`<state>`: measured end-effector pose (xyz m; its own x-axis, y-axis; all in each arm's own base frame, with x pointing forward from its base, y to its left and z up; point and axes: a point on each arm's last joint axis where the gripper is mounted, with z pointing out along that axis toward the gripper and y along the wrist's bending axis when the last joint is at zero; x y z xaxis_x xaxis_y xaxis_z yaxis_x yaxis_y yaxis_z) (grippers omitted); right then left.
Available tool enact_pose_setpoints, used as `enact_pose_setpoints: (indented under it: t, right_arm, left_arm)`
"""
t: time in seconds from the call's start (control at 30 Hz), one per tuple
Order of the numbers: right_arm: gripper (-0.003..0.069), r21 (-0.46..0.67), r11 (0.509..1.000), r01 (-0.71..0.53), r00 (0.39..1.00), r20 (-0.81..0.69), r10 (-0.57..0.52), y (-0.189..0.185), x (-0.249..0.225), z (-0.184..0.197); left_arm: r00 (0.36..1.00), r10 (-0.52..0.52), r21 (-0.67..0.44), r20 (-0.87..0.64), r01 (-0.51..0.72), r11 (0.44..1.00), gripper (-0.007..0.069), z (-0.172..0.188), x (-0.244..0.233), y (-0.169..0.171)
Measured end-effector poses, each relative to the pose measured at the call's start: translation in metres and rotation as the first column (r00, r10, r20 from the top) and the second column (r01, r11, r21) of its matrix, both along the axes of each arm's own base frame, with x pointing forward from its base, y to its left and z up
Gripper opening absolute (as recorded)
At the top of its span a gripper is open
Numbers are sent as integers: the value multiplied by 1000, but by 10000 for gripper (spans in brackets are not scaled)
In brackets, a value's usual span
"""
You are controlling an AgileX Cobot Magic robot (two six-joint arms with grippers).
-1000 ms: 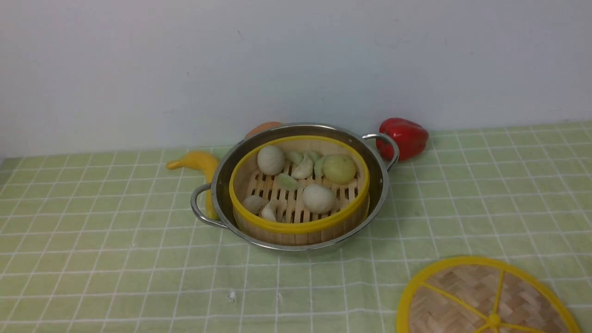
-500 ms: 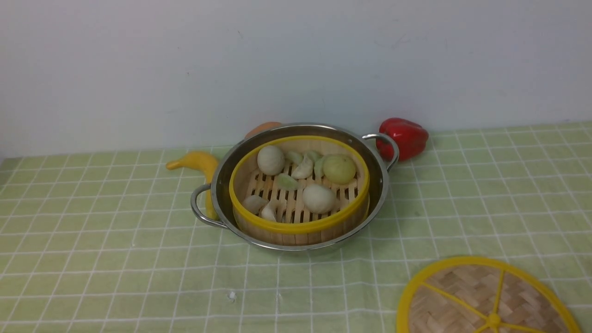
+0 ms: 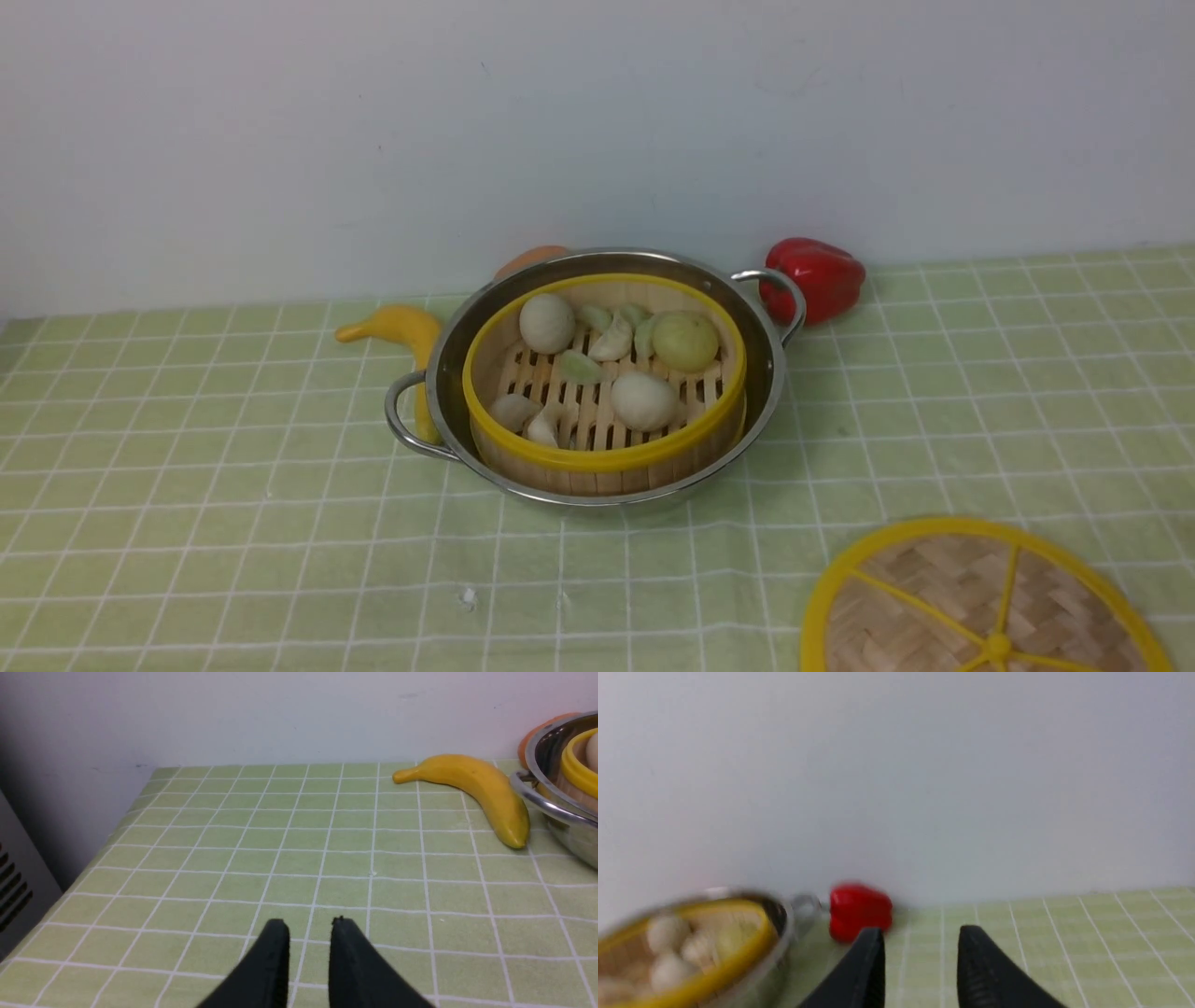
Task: Place the steamer in the pot on the green tablecloth, and put the lid on the steamer.
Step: 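Move the gripper down to the bamboo steamer lid and grasp its center knob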
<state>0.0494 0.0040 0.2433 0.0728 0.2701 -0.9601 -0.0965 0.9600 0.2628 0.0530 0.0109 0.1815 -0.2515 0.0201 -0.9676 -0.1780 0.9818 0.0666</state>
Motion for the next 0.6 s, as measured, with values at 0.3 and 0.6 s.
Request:
enact_pose_setpoints:
  t: [0.3, 0.6]
  right_arm:
    - [240, 88, 994, -66, 974, -209, 83, 5, -28, 84]
    - [240, 164, 977, -137, 882, -428, 196, 15, -40, 86]
  left_arm:
    - [1000, -2, 0, 0, 2, 1000, 143, 0, 0, 0]
    - [1000, -2, 0, 0, 2, 1000, 160, 0, 0, 0]
